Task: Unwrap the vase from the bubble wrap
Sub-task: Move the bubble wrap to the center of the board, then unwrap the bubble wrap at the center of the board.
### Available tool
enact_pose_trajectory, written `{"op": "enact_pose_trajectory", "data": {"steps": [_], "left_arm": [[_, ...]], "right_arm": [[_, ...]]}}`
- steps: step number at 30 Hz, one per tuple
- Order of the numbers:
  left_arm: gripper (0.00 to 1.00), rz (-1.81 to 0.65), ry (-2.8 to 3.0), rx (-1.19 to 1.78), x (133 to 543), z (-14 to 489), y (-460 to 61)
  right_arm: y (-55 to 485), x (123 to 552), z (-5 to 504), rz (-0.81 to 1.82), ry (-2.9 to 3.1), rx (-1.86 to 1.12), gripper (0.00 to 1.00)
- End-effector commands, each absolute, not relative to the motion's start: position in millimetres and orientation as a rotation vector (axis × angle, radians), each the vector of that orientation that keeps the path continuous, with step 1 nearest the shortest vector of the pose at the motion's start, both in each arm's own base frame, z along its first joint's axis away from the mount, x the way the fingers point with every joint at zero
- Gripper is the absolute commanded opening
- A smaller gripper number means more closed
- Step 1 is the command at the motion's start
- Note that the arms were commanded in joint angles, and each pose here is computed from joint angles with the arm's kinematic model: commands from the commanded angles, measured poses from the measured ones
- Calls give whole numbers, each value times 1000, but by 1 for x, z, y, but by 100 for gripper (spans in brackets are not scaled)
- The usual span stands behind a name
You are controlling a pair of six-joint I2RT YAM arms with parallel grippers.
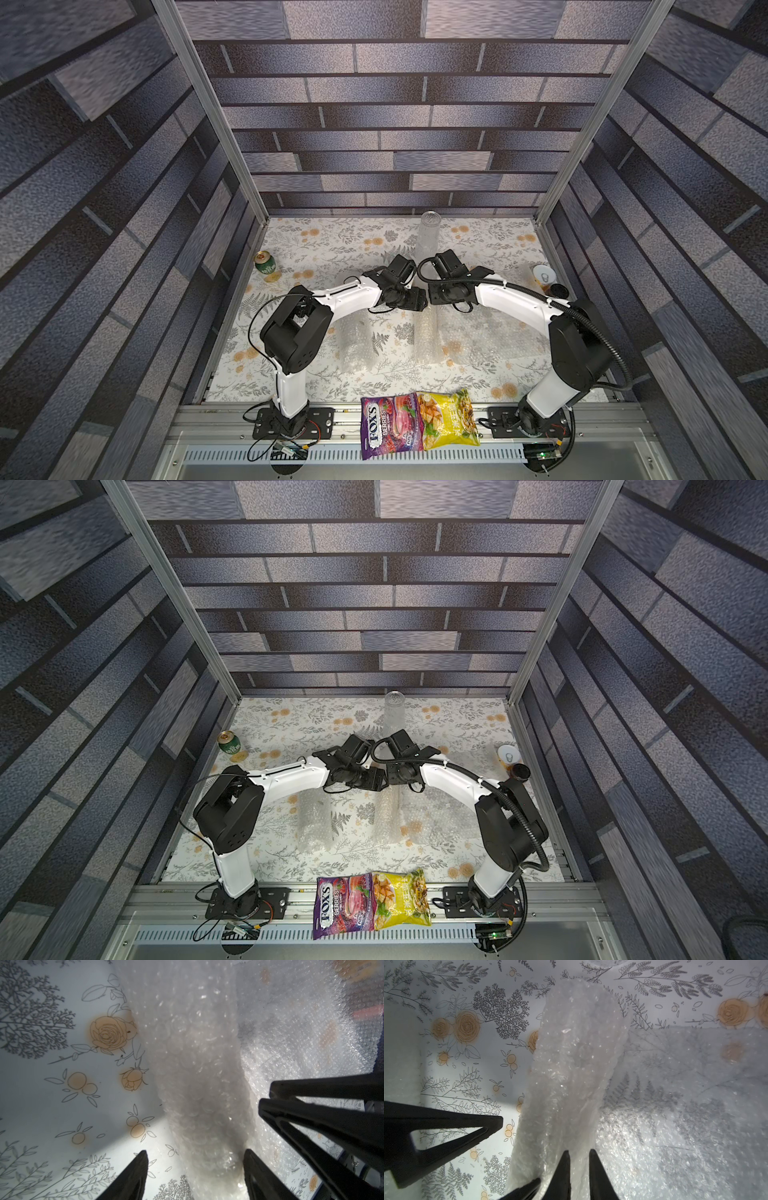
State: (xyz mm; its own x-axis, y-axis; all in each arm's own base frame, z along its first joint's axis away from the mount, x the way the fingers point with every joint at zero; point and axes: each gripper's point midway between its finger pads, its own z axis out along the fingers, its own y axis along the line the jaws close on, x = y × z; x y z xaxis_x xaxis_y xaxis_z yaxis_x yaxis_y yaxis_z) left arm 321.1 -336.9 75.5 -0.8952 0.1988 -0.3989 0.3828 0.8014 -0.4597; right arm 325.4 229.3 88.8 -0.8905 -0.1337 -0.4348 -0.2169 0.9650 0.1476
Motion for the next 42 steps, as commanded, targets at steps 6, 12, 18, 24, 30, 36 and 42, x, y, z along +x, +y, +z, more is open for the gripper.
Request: {"op": "enact_pose_trajectory", "data": {"steps": [6, 12, 18, 24, 30, 36, 42], "left_arm": [[73, -757, 2692, 434, 319, 65, -329], [73, -758, 2689, 431, 320, 66, -328], [73, -764, 2686, 432, 320, 66, -328], [73, -765, 2684, 426, 321, 67, -327], [73, -769, 2691, 432, 320, 65, -327], [73, -781, 2697, 442, 319, 64, -329], [73, -786, 2703, 455, 318, 63, -331]], "right_arm": [[216, 319, 72, 190, 2730, -253, 18], [215, 316, 67, 185, 2742, -258, 17], [217, 319, 62, 172, 2751, -265, 17], [219, 324, 57, 163, 2752, -269, 17], [222, 333, 61, 152, 2727, -269, 17], [227, 344, 65, 136, 2703, -278, 17], [229, 353, 65, 104, 2695, -302, 14]]}}
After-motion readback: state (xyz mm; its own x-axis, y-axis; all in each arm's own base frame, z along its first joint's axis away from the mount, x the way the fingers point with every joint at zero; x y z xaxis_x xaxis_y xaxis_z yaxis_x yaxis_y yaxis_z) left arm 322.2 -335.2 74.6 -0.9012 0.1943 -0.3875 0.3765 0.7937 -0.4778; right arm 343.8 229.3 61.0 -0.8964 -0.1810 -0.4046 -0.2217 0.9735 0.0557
